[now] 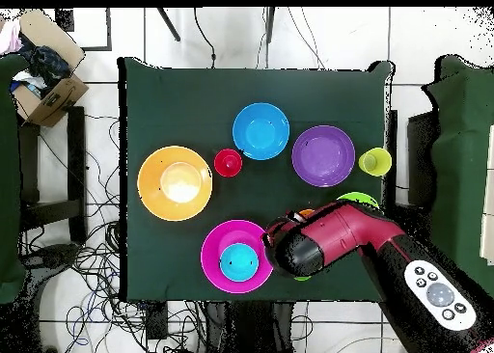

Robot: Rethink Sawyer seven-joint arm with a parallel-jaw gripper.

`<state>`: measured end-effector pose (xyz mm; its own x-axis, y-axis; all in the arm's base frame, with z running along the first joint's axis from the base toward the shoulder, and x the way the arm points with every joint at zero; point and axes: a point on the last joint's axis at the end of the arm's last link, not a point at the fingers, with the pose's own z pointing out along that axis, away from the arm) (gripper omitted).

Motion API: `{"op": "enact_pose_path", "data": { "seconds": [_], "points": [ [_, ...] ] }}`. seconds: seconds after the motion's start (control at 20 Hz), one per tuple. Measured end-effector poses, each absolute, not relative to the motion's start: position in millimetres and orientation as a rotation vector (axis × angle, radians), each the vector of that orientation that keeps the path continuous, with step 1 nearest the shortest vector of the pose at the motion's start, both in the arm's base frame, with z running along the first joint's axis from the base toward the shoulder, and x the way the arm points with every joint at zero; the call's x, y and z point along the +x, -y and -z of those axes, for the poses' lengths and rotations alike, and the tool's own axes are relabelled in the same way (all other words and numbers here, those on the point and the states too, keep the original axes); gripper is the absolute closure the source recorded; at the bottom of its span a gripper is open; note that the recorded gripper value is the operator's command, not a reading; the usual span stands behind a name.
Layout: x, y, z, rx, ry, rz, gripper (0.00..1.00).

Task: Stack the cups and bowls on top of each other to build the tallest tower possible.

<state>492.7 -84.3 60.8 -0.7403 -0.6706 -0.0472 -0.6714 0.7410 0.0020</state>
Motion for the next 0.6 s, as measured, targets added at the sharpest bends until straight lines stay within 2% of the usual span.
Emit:
{"op": "enact_pose_path", "data": {
  "seconds": [0.6],
  "points": [
    [548,85,-47,-1.18,-2.771,-0.062,0.0]
  ]
}}
